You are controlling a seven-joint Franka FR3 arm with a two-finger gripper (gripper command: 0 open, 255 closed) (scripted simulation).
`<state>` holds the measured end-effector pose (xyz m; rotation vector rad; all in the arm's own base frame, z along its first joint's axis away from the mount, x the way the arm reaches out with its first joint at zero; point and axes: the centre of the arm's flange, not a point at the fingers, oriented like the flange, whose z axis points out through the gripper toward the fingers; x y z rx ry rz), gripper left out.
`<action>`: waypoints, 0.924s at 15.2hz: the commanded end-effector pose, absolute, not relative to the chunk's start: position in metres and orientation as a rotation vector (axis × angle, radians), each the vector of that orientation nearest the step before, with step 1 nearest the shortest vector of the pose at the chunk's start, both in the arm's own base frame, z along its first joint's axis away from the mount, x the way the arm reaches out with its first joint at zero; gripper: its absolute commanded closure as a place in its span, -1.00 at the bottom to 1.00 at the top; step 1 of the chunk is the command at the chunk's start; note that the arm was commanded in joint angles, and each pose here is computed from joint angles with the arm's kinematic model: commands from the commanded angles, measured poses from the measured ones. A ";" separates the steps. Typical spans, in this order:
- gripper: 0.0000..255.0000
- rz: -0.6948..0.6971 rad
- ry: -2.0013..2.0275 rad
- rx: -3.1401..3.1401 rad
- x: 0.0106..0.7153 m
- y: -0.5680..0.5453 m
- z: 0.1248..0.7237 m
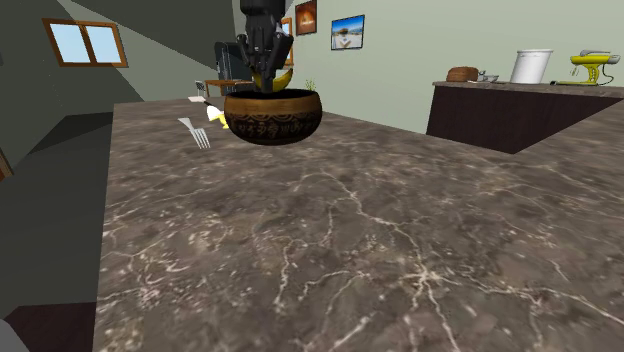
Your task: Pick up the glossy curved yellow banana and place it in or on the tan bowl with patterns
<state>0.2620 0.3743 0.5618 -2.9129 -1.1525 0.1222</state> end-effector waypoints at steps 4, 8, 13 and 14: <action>1.00 0.122 -1.152 -2.913 0.262 0.374 0.560; -1.00 0.122 -1.152 -2.913 0.262 0.374 0.560; -1.00 0.122 -1.152 -2.913 0.263 0.375 0.573; -1.00 0.122 -1.152 -2.913 0.264 0.375 0.587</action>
